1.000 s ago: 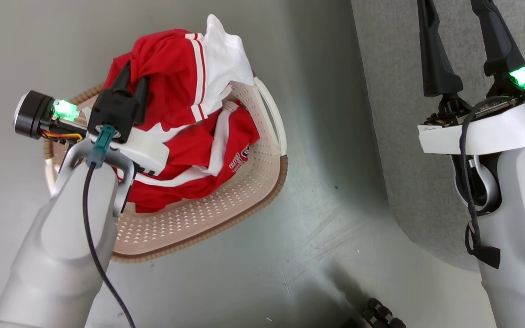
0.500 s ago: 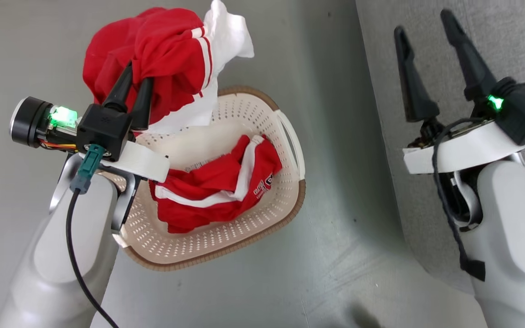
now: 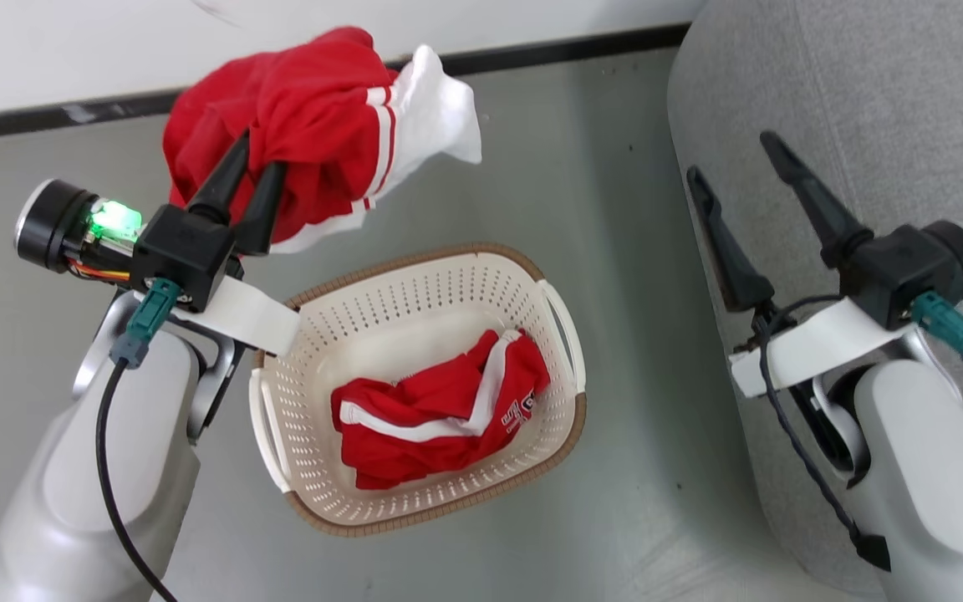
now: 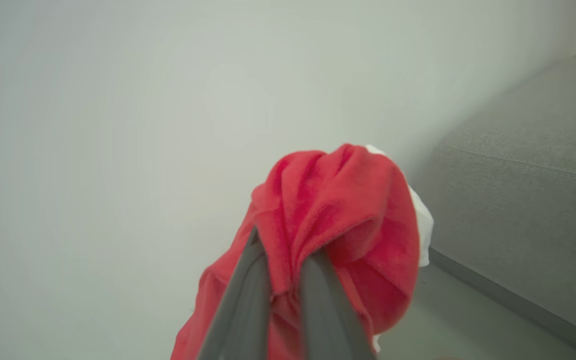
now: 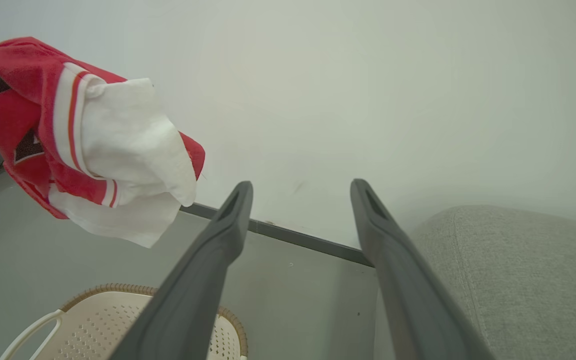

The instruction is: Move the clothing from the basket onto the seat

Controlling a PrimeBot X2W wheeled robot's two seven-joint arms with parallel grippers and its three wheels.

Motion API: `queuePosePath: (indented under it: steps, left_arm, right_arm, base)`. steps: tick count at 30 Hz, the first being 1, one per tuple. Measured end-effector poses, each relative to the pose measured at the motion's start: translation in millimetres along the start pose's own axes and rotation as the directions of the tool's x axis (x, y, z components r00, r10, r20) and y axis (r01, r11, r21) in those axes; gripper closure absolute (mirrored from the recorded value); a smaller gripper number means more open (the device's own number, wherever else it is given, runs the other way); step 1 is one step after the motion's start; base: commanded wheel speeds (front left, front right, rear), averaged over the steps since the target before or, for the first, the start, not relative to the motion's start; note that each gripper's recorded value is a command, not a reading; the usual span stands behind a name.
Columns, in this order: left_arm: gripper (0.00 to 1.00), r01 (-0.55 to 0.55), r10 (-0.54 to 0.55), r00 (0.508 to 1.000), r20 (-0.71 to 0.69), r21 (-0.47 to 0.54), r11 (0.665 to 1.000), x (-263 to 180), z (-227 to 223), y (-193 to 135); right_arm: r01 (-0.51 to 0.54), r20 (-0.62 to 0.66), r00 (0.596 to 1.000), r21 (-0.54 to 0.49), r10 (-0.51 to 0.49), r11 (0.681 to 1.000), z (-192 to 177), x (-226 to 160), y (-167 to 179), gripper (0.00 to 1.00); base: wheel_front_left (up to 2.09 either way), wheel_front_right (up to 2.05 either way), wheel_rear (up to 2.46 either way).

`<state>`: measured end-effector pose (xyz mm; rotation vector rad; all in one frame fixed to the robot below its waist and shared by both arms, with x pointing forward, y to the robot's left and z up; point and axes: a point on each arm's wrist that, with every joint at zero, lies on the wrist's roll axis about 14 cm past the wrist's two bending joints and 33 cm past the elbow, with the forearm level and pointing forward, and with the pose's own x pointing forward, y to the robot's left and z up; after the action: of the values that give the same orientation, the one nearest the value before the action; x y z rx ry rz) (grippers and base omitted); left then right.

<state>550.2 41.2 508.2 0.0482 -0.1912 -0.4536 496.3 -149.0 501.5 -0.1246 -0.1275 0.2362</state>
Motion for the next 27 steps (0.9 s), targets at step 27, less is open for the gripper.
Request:
queuePosePath:
  steps: [27]
  left_arm:
    - [1.00,0.201,-0.201,0.979,0.023,0.002,0.979,-58,95,-78]
  right_arm:
    - [-0.357,-0.020,0.934,-0.062,0.357,0.932,33,-68,96,0.00]
  base:
    - [0.00,0.00,0.00]
